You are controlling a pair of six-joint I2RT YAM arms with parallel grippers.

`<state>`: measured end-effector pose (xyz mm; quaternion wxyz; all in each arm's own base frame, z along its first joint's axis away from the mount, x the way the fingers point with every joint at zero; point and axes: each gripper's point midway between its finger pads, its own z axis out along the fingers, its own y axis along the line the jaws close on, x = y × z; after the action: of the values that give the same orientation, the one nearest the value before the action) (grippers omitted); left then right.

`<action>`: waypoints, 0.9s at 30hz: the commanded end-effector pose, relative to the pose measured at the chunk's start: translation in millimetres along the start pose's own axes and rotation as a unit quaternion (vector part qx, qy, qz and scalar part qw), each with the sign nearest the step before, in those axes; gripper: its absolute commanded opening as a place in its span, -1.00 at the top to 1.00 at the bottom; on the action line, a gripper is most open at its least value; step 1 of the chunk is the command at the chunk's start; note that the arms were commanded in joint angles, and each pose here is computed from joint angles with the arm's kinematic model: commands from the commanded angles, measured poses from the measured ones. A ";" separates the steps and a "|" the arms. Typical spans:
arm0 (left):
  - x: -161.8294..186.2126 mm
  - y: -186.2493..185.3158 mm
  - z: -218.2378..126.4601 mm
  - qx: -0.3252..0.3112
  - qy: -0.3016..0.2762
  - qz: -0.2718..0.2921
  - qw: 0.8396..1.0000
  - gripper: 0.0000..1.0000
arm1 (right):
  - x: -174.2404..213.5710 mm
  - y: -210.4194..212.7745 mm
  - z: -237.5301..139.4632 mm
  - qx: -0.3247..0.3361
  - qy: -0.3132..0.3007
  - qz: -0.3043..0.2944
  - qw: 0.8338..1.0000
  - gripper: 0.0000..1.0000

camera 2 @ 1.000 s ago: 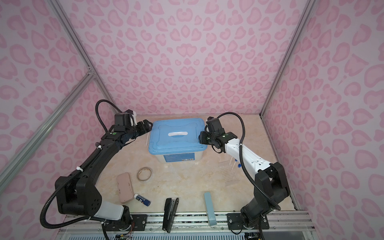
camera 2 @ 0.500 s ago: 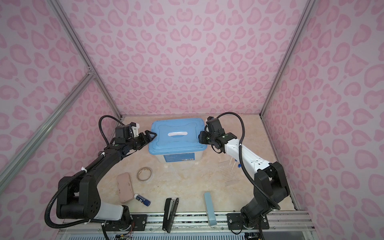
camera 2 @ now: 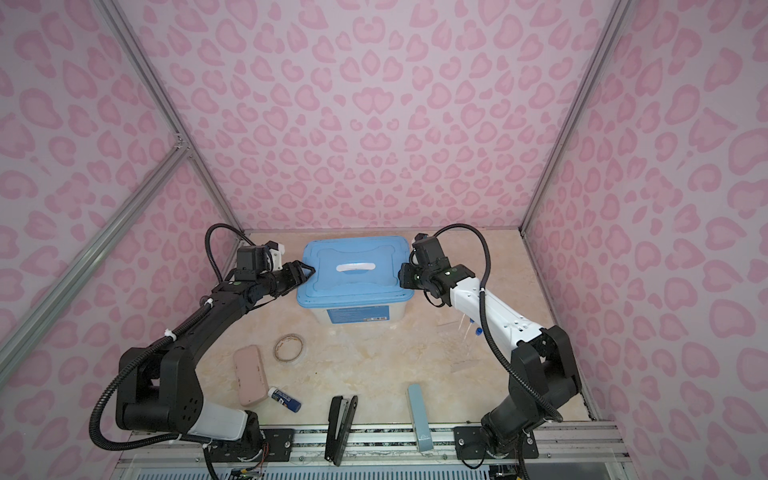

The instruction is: Organize the chemistry lab equipment

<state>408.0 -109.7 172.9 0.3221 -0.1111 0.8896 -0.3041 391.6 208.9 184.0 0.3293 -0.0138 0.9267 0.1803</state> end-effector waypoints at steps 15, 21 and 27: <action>43.0 13.4 1.1 -0.175 0.053 0.123 0.975 -0.12 | 14.0 -17.1 -14.2 0.049 0.039 -0.031 0.998 -0.07; 39.7 11.9 1.2 -0.172 0.048 0.114 0.977 -0.11 | -2.2 -15.3 -33.8 0.046 0.016 -0.026 0.998 -0.42; 40.9 7.1 2.1 -0.153 0.045 0.103 0.982 -0.09 | -17.6 -14.7 -44.0 -0.020 -0.014 0.017 1.000 -0.96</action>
<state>403.5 -129.1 176.3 0.3539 -0.0618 0.9190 -0.1624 378.9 171.4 220.3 0.3417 -0.0032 0.9260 0.1606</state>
